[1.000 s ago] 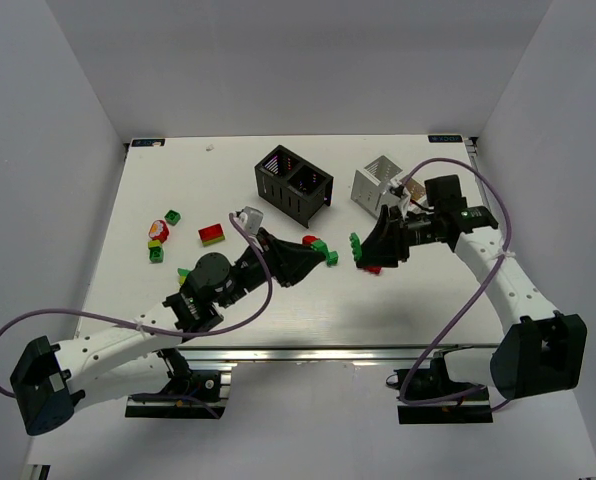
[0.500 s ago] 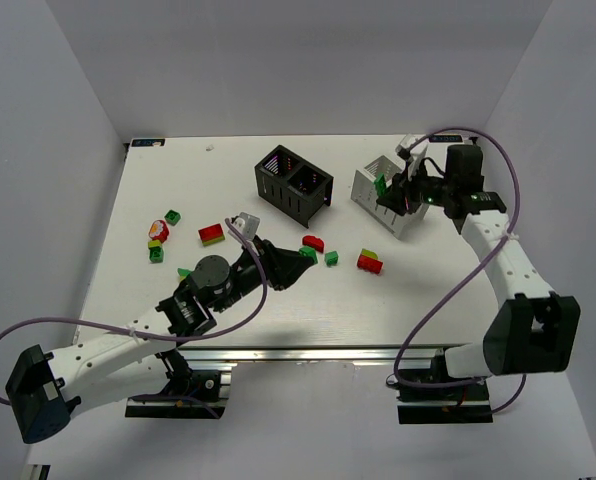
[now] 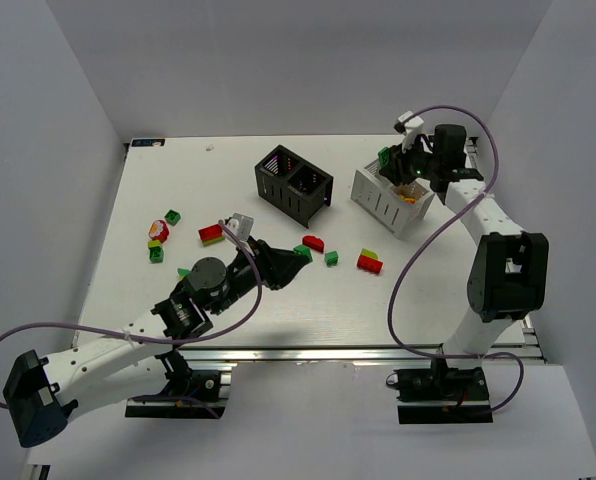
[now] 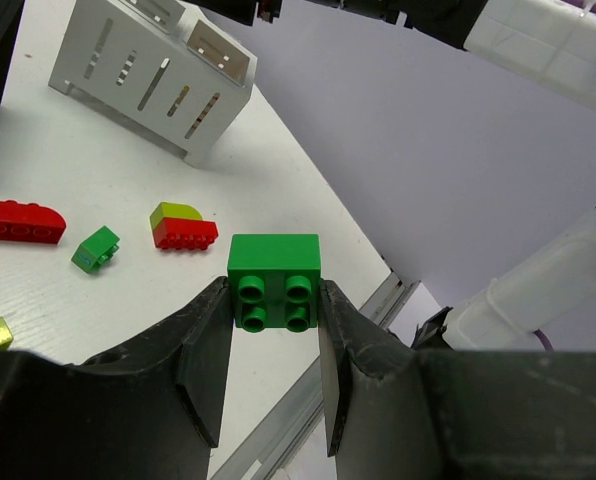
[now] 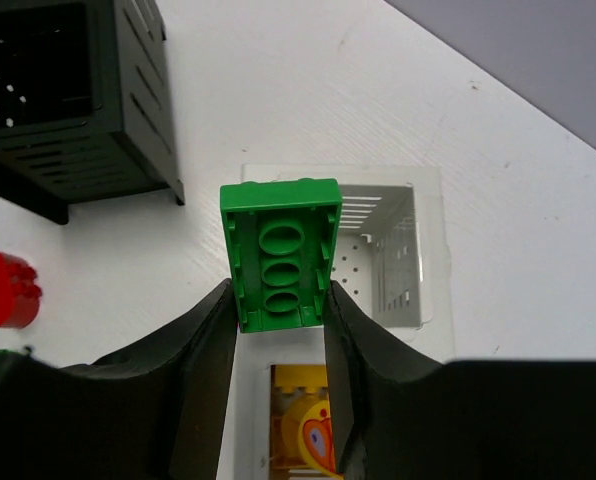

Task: Sort the legos into containers by color

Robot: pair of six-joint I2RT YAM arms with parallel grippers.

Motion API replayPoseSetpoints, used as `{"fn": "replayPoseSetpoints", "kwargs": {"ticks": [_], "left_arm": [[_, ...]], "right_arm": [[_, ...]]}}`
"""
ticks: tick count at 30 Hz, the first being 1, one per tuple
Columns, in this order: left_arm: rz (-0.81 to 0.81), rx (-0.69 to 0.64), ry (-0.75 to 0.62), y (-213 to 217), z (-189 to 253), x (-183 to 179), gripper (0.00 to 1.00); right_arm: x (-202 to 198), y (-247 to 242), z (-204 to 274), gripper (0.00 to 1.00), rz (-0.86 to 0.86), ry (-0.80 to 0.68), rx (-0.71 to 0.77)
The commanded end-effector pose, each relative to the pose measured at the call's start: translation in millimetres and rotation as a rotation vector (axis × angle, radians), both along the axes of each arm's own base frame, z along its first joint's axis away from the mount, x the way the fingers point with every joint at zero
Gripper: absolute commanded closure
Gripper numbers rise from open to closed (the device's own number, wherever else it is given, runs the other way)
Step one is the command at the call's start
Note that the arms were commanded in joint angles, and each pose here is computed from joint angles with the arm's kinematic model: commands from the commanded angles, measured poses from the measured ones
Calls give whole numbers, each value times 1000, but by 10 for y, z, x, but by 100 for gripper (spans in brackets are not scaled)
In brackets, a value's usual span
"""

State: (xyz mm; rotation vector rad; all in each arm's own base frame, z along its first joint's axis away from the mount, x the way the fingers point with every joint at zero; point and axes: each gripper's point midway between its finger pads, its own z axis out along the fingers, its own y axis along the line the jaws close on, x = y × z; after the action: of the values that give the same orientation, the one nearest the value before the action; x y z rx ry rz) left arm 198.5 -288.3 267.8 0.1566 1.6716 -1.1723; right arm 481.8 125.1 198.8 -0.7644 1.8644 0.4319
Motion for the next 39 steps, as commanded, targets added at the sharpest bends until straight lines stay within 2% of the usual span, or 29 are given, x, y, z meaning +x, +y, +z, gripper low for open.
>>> {"fn": "replayPoseSetpoints", "kwargs": {"ticks": [1,8,14,23,26,29,33,39], "left_arm": [[26,0,14,68,-41,10,91],[30,4,26,66,-66,22,91],[33,1,31,64,-71,28,91],[32,0,37,57,-59,24,91],[38,-2,39,67,-61,33,91],[36,-4,39,61,-62,30,91],[35,-2,39,45,-51,42,91],[32,8,44,26,-56,47,91]], "right_arm": [[275,-58,328,92,-38,-118,0],[461,-75,210,86,-50,-127,-21],[539,-114,102,77,-66,-123,-44],[587,-122,-51,56,-60,-104,-64],[592,-125,-68,44,-59,-104,-68],[593,-134,-68,39,-61,-104,-68],[591,-135,-2,37,-63,-113,-60],[453,-150,336,38,-33,-145,-22]]}}
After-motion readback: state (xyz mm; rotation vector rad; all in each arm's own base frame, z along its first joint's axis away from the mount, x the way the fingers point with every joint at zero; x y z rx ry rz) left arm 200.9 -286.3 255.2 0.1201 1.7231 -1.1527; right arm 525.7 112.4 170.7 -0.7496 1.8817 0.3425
